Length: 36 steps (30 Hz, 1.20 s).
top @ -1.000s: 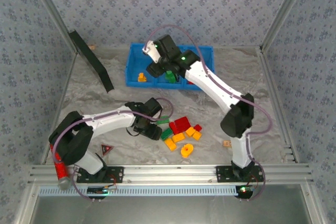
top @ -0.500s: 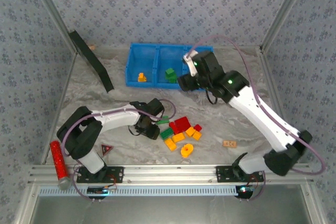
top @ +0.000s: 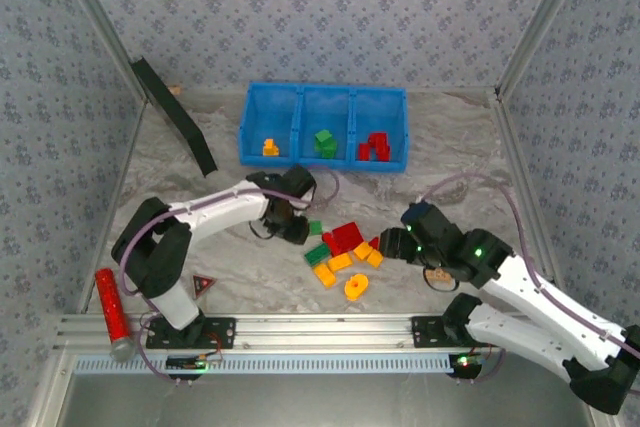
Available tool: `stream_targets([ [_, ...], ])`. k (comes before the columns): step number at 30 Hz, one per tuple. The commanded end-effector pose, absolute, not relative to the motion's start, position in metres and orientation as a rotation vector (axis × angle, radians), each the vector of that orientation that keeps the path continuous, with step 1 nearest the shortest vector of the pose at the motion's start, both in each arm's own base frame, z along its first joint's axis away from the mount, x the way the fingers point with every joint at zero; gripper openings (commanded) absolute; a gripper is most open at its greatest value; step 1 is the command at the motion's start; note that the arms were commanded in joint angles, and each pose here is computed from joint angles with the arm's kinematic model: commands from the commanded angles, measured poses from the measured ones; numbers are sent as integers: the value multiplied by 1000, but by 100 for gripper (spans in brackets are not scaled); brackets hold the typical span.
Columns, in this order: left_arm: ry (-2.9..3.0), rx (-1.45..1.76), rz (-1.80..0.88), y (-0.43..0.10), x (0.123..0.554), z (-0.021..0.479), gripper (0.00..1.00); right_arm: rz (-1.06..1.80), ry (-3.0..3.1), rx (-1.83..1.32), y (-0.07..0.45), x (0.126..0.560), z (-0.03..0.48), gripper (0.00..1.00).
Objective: Sort the legos into containers by color
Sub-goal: Pick up the lego from the middle-left of the table, then place the lego in the container.
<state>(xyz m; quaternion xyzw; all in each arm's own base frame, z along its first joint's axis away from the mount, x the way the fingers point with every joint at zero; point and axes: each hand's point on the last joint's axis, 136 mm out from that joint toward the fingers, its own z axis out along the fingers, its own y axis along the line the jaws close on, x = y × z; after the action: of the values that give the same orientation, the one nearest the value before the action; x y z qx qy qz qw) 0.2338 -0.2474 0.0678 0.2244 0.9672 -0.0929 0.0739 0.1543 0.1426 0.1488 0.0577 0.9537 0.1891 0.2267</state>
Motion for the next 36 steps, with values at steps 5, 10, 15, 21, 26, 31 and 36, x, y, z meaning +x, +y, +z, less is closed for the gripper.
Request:
stream_targets([
  [5,2654,598,-338,-270,315,157,26,642,2656,447,157,131,112,71],
  [10,2538,540,-273,-288,376,181,26,664,2693,475,176,118,96,73],
  [15,2508,531,-211,-306,425,167,26,659,2718,513,187,109,84,77],
  [21,2515,510,-184,-324,460,143,25,645,2749,572,196,102,71,77],
  [26,2543,493,-175,-331,470,124,27,630,2779,597,211,100,63,78],
  [31,2572,492,-168,-333,472,108,35,601,2794,603,220,102,60,77],
  [36,2569,489,-173,-332,471,110,56,601,2801,611,224,103,53,74],
])
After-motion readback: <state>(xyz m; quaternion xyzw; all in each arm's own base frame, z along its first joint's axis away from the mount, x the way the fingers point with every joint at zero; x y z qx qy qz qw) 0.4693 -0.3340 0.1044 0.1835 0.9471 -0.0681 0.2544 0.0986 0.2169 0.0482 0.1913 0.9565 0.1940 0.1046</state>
